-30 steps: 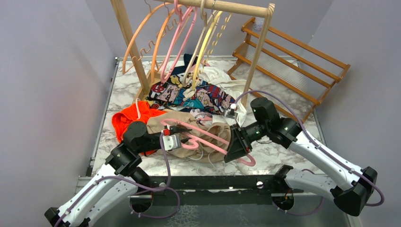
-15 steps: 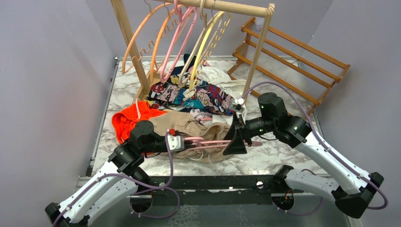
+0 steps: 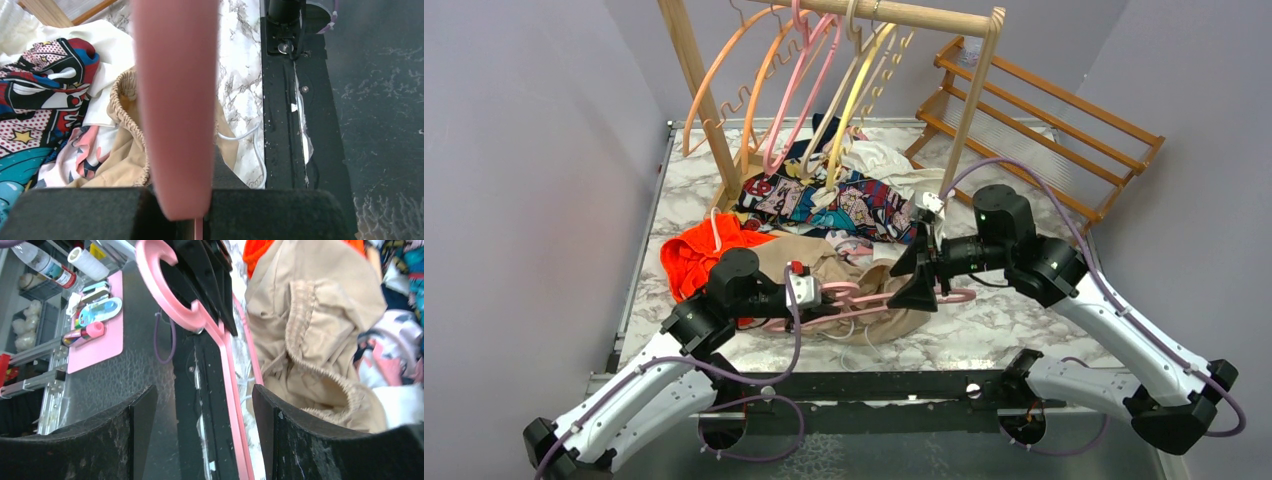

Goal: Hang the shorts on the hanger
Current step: Hang the shorts on the hanger.

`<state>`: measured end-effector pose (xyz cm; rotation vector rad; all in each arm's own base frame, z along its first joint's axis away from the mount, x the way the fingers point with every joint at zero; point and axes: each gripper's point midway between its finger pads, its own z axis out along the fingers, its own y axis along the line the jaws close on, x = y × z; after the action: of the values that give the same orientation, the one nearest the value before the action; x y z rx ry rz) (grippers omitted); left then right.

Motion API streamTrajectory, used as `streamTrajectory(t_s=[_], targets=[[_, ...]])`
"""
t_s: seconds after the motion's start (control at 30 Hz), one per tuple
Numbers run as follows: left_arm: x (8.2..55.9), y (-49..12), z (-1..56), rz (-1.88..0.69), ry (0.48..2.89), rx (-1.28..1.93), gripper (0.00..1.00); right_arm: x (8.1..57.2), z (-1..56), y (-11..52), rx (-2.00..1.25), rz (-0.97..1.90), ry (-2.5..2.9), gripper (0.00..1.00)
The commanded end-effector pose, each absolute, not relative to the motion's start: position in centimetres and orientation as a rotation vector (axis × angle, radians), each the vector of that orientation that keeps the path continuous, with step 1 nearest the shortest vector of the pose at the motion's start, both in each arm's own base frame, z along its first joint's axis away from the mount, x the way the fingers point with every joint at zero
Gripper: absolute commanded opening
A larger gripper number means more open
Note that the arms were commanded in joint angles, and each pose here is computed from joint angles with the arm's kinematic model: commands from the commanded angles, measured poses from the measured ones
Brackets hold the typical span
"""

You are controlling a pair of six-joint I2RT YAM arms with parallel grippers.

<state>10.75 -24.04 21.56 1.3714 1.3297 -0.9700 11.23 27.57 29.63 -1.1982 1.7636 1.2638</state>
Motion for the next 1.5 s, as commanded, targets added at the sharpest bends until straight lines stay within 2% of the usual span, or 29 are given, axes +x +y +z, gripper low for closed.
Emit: streamTrajectory(t_s=[0.0, 0.2, 0.5, 0.67, 1.13, 1.23, 1.33, 1.37, 1.43, 1.47], targets=[[11.1, -25.0, 24.7, -1.020, 1.298, 1.328, 0.00, 12.1, 33.5, 28.8, -1.240, 1.229, 1.562, 0.72], [11.4, -25.8, 26.2, -1.083, 1.345, 1.298, 0.00, 10.8, 33.7, 30.0, -1.334, 1.283, 1.423, 0.72], [11.5, -26.5, 27.8, -1.140, 1.386, 1.307, 0.00, 12.7, 31.4, 31.6, -1.372, 1.016, 1.427, 0.68], [11.7, -26.8, 28.2, -1.144, 1.389, 1.314, 0.00, 13.1, 31.8, 32.0, -1.378, 0.968, 1.401, 0.64], [11.6, -26.6, 29.4, -1.117, 1.333, 1.324, 0.00, 13.5, 30.0, 33.0, -1.414, 0.939, 1.452, 0.32], [11.7, -26.7, 29.3, -1.115, 1.334, 1.327, 0.00, 13.2, 29.8, 33.2, -1.428, 0.966, 1.458, 0.20], [12.0, -26.7, 29.4, -1.100, 1.338, 1.321, 0.00, 13.0, 29.4, 33.4, -1.438, 0.986, 1.467, 0.02], [12.2, -26.7, 29.4, -1.091, 1.340, 1.315, 0.01, 12.9, 29.3, 33.4, -1.432, 0.990, 1.470, 0.01], [12.6, -26.6, 29.5, -1.065, 1.353, 1.297, 0.19, 12.9, 29.4, 33.0, -1.407, 0.991, 1.480, 0.01], [12.7, -26.5, 29.5, -1.053, 1.353, 1.292, 0.32, 12.8, 29.3, 32.8, -1.395, 0.989, 1.485, 0.01]])
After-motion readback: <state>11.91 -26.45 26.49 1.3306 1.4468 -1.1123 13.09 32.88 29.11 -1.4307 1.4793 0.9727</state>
